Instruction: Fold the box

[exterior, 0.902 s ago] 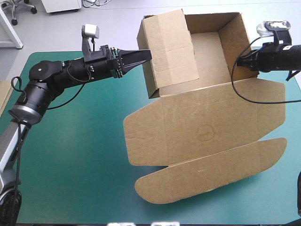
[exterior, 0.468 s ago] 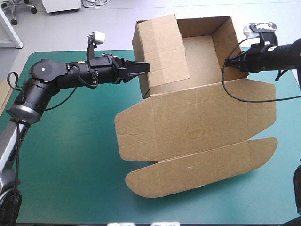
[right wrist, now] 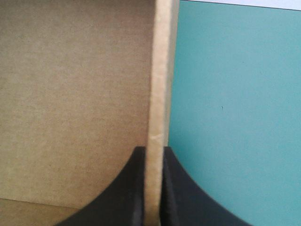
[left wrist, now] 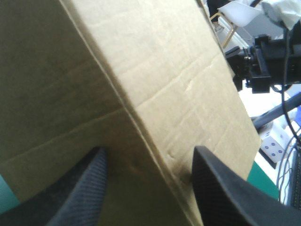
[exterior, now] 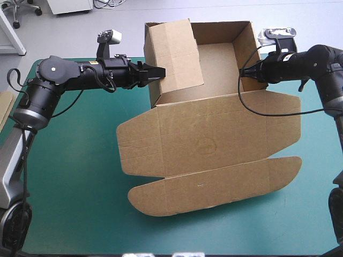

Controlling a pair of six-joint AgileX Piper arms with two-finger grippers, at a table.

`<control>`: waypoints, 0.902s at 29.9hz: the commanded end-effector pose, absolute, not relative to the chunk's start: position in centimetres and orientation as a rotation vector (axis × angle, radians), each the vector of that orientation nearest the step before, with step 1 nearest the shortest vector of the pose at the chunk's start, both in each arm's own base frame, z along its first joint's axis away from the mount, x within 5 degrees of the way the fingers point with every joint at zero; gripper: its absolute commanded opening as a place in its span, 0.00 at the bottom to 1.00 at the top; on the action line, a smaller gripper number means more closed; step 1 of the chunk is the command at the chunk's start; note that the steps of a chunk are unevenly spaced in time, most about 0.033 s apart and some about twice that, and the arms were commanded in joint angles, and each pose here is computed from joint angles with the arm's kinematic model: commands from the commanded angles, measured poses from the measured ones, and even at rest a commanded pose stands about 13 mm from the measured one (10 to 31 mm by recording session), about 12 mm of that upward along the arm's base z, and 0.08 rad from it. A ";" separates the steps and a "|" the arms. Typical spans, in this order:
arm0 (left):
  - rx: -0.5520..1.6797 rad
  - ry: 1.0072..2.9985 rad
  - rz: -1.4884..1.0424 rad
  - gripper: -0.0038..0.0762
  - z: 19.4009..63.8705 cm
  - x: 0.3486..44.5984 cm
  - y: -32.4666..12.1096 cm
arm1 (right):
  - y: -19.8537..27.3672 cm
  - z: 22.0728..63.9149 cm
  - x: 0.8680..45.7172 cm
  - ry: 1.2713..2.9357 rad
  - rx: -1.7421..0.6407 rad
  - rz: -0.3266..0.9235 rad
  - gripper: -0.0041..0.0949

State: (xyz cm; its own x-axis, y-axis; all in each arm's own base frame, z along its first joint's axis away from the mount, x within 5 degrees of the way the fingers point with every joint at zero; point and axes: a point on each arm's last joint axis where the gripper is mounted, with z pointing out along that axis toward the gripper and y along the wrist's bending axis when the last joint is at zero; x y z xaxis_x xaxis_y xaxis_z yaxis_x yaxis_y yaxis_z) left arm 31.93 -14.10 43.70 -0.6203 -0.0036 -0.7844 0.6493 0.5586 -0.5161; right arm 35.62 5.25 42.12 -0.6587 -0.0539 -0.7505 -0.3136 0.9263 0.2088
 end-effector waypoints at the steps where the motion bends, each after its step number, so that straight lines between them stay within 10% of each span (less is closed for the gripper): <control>1: 0.496 1.956 -1.100 0.55 46.5 31.0 -14.2 | 7.3 45.2 33.9 2.140 -0.252 0.537 0.04; 27: 0.500 2.113 -0.684 0.55 49.5 29.8 -11.7 | 7.7 45.1 34.3 2.131 -0.182 0.567 0.04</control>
State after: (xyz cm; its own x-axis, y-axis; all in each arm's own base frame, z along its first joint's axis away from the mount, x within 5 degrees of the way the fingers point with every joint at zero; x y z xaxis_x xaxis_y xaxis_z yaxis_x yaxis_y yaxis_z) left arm 31.37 -12.22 47.05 -0.6316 0.1477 -0.7611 0.5709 0.7528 -0.3277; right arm 35.75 7.25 41.88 -0.6688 -0.0208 -0.7431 -0.3116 0.9154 0.2548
